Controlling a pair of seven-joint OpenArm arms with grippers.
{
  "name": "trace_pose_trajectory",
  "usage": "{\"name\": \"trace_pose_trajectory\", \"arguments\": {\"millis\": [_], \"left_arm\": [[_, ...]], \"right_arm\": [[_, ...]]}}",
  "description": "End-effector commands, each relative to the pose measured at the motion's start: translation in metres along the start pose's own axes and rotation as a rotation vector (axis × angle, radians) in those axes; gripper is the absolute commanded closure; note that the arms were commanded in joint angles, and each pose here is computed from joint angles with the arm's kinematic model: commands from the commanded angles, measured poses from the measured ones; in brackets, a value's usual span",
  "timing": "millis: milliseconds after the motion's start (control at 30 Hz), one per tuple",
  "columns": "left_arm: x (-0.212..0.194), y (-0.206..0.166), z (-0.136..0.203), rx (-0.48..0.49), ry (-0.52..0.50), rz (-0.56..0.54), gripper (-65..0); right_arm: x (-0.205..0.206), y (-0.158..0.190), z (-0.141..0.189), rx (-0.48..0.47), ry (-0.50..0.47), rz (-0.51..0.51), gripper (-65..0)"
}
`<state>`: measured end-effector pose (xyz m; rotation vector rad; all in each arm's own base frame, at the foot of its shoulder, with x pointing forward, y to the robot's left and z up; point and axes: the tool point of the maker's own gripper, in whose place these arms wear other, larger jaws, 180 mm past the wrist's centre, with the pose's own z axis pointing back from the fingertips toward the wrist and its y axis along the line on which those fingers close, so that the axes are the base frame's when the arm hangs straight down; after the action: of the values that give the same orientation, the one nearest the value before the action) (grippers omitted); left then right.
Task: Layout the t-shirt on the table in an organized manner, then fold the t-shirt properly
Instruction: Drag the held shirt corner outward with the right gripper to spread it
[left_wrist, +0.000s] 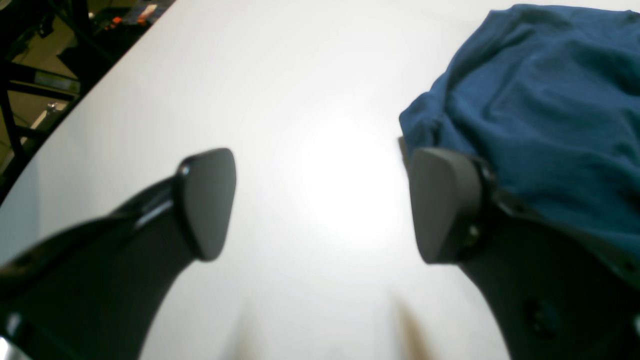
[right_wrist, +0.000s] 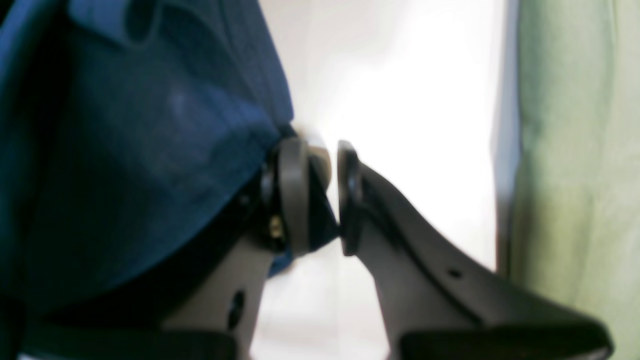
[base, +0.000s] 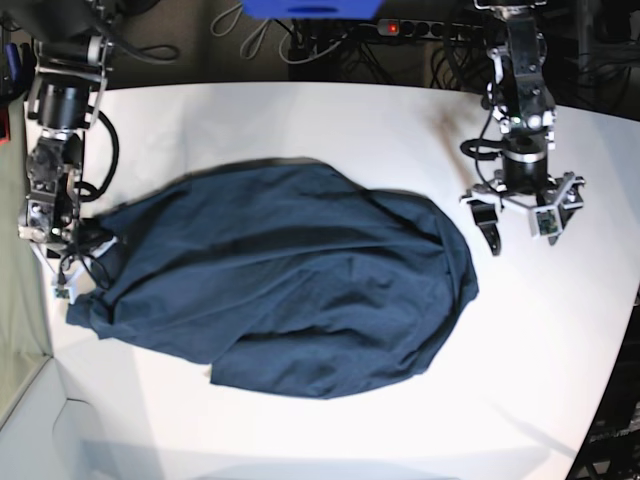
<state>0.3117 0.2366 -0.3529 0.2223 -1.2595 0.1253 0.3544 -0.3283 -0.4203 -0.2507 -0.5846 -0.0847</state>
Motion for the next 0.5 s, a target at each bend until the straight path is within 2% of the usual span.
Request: {"name": "trace_pose_trajectory", "arguments": {"millis": [0, 200, 300, 467], "left_arm": [[0.014, 0.002, -0.001, 0.003, -0.049, -0.005, -52.4], [0.014, 0.002, -0.001, 0.003, -0.049, -0.005, -52.4], [0.014, 0.002, -0.001, 0.003, -0.049, -0.005, -52.4], [0.014, 0.002, -0.001, 0.003, -0.048, -0.003, -52.4]], "right_arm": [[0.006, -0.008, 0.001, -0.016, -0.002, -0.002, -11.9], [-0.02, -0.006, 0.001, -0.015, 0.034, 0.016, -10.3], [-0.033, -0.004, 0.004, -0.014, 0.047, 0.026, 0.0], [-0.04, -0.001, 0.023, -0.021, 0.005, 0.066, 0.0]]}}
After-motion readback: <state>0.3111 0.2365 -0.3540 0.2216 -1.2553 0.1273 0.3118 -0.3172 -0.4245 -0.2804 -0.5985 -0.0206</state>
